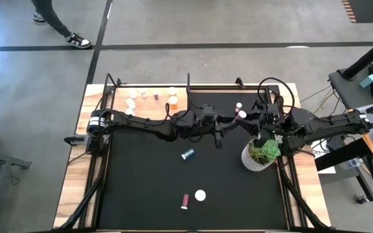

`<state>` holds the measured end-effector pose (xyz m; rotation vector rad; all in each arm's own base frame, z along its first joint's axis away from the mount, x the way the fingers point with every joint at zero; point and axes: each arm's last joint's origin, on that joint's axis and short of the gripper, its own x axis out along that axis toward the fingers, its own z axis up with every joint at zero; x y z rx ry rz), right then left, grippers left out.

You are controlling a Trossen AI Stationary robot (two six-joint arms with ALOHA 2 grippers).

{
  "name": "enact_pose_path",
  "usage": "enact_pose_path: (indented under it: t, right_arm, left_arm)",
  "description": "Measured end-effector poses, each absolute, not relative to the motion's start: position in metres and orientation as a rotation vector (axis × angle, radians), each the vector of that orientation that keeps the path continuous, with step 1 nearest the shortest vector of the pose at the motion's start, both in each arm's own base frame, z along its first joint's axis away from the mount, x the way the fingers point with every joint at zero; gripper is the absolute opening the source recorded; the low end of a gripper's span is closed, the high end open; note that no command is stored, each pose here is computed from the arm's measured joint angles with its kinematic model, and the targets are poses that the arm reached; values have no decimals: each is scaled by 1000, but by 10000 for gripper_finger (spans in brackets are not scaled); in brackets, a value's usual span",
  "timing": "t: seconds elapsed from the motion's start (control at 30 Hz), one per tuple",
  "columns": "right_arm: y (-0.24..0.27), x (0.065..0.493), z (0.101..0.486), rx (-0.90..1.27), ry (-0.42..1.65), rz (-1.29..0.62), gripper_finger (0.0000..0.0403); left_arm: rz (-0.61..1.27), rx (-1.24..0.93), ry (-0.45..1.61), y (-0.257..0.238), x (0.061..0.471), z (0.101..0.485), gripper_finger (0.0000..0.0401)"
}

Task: Pick and place medicine bottles onto shelf by color
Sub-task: Put the bottom pink pill bottle into the shelf

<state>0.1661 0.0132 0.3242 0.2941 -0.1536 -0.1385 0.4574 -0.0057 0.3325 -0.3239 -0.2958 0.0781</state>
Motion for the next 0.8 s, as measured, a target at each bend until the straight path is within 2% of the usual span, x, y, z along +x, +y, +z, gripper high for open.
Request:
enact_pose_path:
  t: [0.57,0.8]
  right_arm:
    - [13,165,324,306,-147,-141,100]
    - [12,158,325,302,-143,-132,100]
  left_arm:
    - [80,-329,-270,-6,458,330,97]
    - [51,-329,-256,-6,458,329,138]
